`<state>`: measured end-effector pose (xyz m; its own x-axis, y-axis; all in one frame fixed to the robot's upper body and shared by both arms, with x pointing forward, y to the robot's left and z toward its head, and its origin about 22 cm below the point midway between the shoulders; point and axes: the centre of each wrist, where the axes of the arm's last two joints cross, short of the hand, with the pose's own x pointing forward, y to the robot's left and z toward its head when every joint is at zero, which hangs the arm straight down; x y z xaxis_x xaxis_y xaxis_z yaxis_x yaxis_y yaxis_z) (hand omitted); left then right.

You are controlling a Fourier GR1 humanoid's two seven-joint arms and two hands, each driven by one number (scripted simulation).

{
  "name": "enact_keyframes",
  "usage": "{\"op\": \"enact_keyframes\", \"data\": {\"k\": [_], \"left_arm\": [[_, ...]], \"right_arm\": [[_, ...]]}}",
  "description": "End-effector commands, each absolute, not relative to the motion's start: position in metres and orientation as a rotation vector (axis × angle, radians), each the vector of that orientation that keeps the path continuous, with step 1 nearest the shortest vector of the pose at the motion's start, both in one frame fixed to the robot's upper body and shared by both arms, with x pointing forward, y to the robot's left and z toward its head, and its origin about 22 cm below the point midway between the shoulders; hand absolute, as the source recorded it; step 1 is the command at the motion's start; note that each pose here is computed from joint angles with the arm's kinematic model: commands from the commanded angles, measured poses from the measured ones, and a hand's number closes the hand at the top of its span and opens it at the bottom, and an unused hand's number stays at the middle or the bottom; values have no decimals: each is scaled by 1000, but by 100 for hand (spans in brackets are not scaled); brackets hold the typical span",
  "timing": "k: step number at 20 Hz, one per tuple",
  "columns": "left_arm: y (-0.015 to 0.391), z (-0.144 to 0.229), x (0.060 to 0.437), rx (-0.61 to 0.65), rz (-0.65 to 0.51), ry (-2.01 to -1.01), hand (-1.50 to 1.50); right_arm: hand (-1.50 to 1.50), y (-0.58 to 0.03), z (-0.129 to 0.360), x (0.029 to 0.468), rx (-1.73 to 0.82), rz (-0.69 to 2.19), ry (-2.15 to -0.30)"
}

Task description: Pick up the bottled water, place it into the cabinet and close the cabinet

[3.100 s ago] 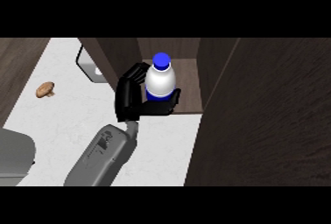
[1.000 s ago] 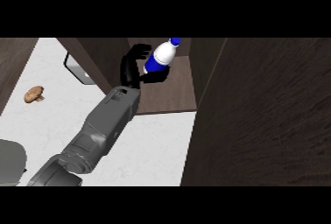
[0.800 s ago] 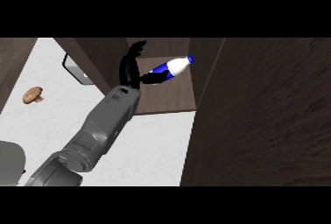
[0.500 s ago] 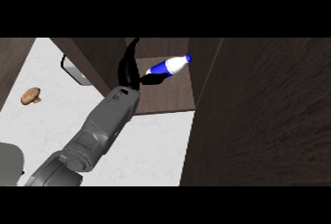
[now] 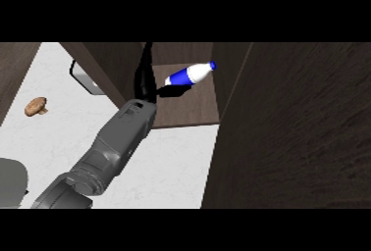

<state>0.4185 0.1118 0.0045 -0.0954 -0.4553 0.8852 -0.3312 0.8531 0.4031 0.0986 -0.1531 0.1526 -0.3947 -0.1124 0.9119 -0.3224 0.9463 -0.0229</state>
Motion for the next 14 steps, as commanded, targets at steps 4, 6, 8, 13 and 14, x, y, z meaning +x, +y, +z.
{"op": "enact_keyframes", "data": {"k": [4, 6, 8, 13, 14], "left_arm": [[110, 15, 421, 307, 0, -1863, 150], [111, 18, 423, 224, -4, -1919, 150], [112, 12, 418, 152, 19, -1939, 150], [103, 27, 422, -22, 50, -1938, 150], [108, 19, 420, -62, 35, -1935, 150]], "right_arm": [[-150, -155, 160, 86, 361, 215, -1980], [-150, -157, 167, 85, 332, 210, -1992], [-150, -155, 162, 87, 328, 237, -1963], [-150, -157, 164, 92, 333, 220, -1979], [-150, -157, 171, 83, 328, 196, -1973]]}}
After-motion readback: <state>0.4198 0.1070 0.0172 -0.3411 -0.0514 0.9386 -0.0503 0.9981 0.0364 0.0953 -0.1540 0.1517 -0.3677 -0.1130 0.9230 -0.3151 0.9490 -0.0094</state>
